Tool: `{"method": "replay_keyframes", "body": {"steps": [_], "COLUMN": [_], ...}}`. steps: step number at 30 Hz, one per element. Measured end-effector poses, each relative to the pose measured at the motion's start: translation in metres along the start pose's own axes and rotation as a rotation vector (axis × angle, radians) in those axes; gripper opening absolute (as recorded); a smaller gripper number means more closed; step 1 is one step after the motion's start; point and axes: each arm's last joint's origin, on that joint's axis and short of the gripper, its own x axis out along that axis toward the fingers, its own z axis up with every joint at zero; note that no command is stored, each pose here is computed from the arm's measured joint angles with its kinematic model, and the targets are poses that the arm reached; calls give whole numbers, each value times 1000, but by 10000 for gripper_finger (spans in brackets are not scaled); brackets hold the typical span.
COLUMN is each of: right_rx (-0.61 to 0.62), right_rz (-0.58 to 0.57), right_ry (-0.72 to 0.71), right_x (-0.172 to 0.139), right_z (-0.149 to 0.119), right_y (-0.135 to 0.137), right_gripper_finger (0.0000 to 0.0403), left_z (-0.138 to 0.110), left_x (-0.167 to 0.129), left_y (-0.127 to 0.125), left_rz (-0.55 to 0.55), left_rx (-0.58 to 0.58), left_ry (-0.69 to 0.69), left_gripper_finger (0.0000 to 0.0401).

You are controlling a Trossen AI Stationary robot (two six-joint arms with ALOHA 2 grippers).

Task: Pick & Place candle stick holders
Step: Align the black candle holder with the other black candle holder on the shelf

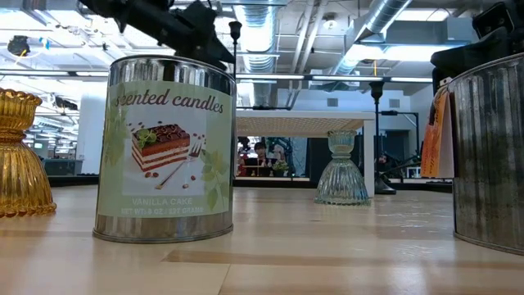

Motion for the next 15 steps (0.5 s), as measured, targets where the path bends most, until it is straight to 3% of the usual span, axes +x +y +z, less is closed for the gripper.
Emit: {"method": "replay_keyframes", "body": {"steps": [7,15], "right_rx": [0,0], "right_rz": [0,0], "right_ry": [0,0], "right_x": [0,0], "right_z": [0,0], "right_y": [0,0], "right_gripper_finger": [0,0], "left_z": [1,5], "left_x": [-28,-43], "left_y": [-5,-14], "left_rz": [-34,-219], "left_rx": [-144,-162], "left_ry": [65,61], "left_gripper_finger": [226,219]}}
